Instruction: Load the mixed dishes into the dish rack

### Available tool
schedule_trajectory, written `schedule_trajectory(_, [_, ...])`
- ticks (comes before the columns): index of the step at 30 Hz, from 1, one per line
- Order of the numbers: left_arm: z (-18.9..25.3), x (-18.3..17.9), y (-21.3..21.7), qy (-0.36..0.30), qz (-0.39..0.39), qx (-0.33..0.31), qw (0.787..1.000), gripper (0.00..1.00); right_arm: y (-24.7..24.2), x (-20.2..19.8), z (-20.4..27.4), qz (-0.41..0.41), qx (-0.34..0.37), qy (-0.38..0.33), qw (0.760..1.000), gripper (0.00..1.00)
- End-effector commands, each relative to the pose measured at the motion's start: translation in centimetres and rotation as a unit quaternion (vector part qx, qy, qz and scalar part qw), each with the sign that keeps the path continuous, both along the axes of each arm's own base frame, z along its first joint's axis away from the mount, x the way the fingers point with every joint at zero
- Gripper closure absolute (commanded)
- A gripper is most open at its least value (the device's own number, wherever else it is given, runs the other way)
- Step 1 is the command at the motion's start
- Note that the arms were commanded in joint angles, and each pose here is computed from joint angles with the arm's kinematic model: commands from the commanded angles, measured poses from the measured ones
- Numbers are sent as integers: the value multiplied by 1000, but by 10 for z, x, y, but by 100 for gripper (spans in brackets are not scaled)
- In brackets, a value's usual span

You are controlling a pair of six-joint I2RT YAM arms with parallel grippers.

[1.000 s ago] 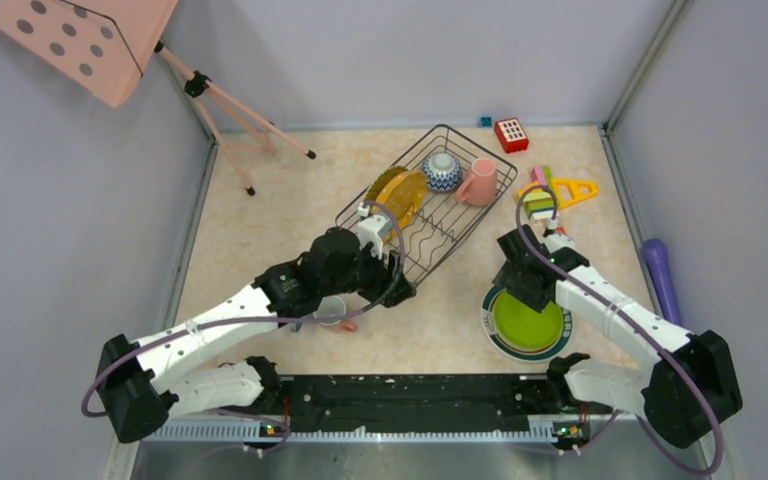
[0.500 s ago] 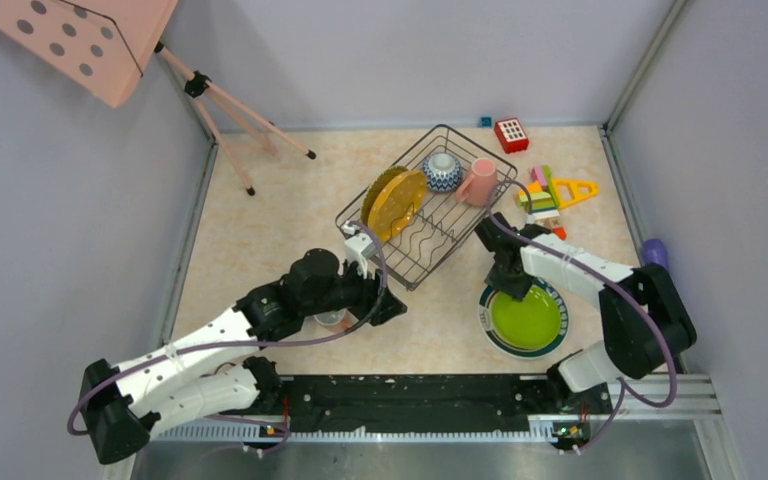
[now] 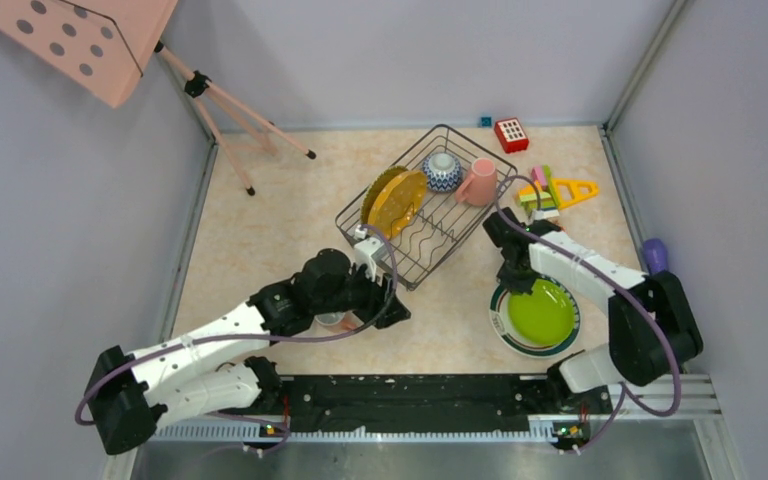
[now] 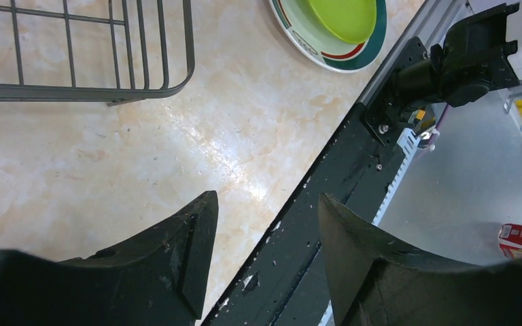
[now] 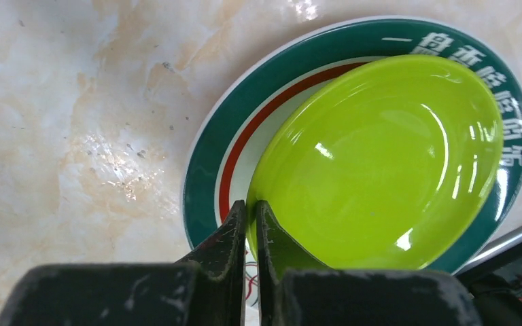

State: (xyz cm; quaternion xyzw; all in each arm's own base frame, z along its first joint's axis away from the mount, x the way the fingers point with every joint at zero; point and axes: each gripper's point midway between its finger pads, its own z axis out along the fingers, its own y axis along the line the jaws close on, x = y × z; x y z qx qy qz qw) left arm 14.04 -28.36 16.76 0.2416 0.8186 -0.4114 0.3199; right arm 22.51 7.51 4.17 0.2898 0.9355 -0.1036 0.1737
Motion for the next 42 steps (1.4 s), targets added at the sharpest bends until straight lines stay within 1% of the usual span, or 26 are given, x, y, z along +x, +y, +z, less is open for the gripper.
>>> schedule_trajectory(1, [11, 2, -18, -7, -17, -36, 999, 40, -7, 15, 40, -12, 10, -52, 999, 100])
schedule_trajectory(5, [8, 4, -32, 1, -10, -46, 999, 40, -24, 31, 70, -25, -10, -98, 995, 100])
schedule_trajectory(9, [14, 4, -57, -4, -8, -61, 998, 40, -47, 50, 94, -36, -31, -137, 989, 100])
schedule_trajectory(12, [15, 7, -77, -3, 0, -77, 997, 39, -69, 63, 106, -56, -61, -154, 985, 100])
schedule_trajectory(16, [2, 18, -111, -5, 17, -74, 997, 39, -84, 81, 114, -83, -77, -171, 979, 100])
schedule_trajectory(19, [-15, 31, -139, -6, 29, -57, 998, 39, -79, 101, 114, -98, -61, -197, 974, 100])
schedule_trajectory(21, [-20, 36, -151, -9, 33, -59, 998, 39, -70, 115, 106, -95, -43, -202, 974, 100])
schedule_trajectory(26, [-25, 43, -170, -13, 33, -69, 997, 39, -46, 139, 75, -57, 4, -200, 978, 100])
schedule_trajectory(29, [-31, 44, -179, -5, 40, -64, 997, 39, -38, 148, 73, -28, 28, -249, 968, 100])
schedule_trajectory(32, [-33, 44, -184, -9, 59, -67, 996, 39, -29, 155, 80, 3, 52, -310, 949, 100])
schedule_trajectory(33, [-34, 43, -185, -11, 63, -69, 996, 39, -29, 155, 80, 2, 57, -318, 946, 99])
schedule_trajectory(35, [-34, 42, -186, -12, 67, -70, 995, 39, -24, 156, 75, 7, 64, -310, 948, 96])
schedule_trajectory(37, [-39, 42, -188, -5, 73, -67, 995, 39, -20, 156, 66, 15, 70, -289, 955, 93])
schedule_trajectory(39, [-42, 40, -192, 5, 71, -71, 995, 39, -18, 154, 57, 23, 70, -266, 961, 84])
schedule_trajectory(40, [-44, 39, -193, 9, 70, -73, 995, 39, -18, 154, 55, 26, 66, -257, 964, 75])
schedule_trajectory(41, [-47, 39, -194, 13, 70, -71, 995, 39, -18, 152, 53, 30, 64, -249, 966, 58])
schedule_trajectory(42, [-49, 39, -193, 13, 73, -70, 995, 39, -18, 152, 54, 33, 65, -246, 966, 45])
